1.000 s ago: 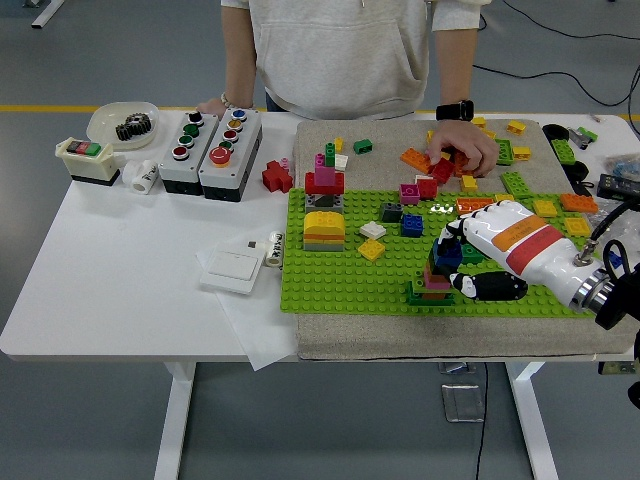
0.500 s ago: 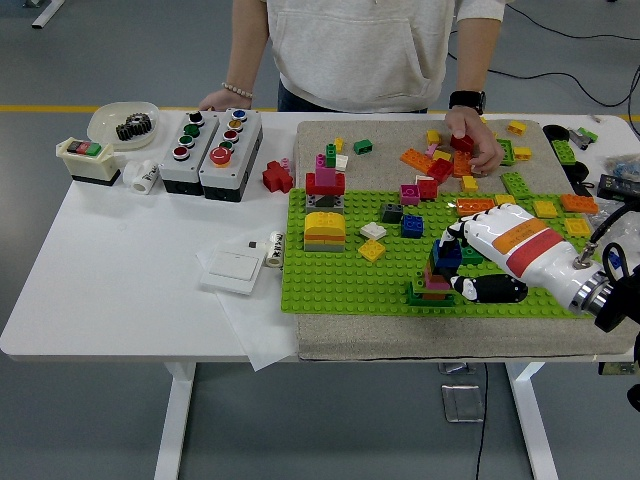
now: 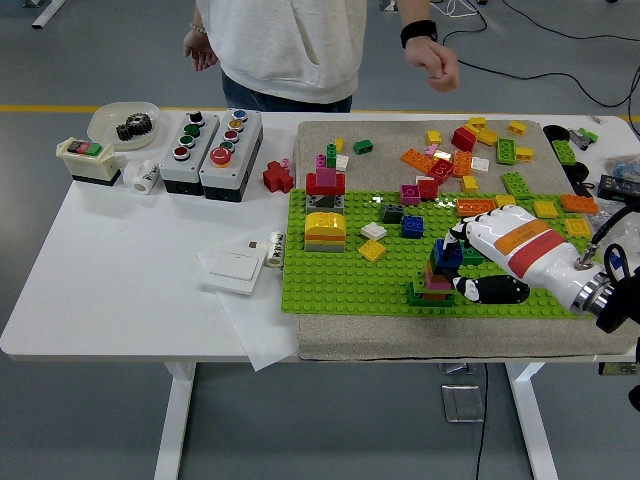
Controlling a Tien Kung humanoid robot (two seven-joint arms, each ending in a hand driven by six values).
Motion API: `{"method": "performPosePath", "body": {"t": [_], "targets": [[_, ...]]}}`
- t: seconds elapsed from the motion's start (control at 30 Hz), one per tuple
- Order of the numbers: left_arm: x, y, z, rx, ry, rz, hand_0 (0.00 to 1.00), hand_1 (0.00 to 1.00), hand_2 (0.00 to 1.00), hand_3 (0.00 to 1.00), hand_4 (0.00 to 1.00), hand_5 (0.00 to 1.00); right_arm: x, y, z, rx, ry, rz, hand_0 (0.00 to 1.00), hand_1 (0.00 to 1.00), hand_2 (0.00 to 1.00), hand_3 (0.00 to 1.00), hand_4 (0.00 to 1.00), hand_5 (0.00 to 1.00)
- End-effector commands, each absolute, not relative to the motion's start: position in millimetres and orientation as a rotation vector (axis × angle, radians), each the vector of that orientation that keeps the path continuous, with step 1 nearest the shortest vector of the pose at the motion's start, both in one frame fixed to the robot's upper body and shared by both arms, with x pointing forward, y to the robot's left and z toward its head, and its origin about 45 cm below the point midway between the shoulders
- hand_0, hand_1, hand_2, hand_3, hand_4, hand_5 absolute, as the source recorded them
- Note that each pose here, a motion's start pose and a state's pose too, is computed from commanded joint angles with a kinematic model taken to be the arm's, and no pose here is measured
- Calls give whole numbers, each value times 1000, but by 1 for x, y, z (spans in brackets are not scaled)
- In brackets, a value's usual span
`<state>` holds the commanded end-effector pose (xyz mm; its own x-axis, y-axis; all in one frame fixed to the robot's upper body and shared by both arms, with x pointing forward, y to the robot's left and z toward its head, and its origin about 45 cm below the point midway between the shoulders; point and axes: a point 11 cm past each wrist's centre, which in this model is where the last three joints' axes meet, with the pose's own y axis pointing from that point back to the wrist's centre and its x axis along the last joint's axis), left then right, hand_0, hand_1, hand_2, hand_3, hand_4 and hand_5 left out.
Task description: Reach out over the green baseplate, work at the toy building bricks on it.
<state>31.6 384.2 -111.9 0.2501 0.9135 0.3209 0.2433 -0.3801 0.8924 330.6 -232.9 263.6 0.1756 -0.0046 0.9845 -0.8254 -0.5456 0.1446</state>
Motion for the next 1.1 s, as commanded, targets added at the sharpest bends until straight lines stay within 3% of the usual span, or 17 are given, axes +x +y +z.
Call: {"method": "performPosePath", "body": {"t": [0.8, 1.0, 1.03, 1.1], "targets": [[32, 384, -112, 1782, 1067, 1160, 401, 542, 647, 808, 852, 926, 332, -224, 298, 1753, -874, 1550, 406, 488, 547, 519, 617, 363], [31, 384, -112, 1782, 1070, 1158, 401, 541, 647, 808, 853, 928, 367, -243, 332, 1671, -1056, 1609, 379, 485, 546, 519, 617, 361], [31, 384, -112, 1782, 1071, 1158, 401, 541, 646, 808, 853, 927, 376, -250, 337, 1628, -1077, 1619, 461, 545, 596, 558, 654, 356], [31, 384, -112, 1783, 1070, 1156, 401, 541, 646, 808, 853, 927, 393, -266, 345, 1539, -1106, 1624, 461, 545, 596, 558, 654, 356]]}}
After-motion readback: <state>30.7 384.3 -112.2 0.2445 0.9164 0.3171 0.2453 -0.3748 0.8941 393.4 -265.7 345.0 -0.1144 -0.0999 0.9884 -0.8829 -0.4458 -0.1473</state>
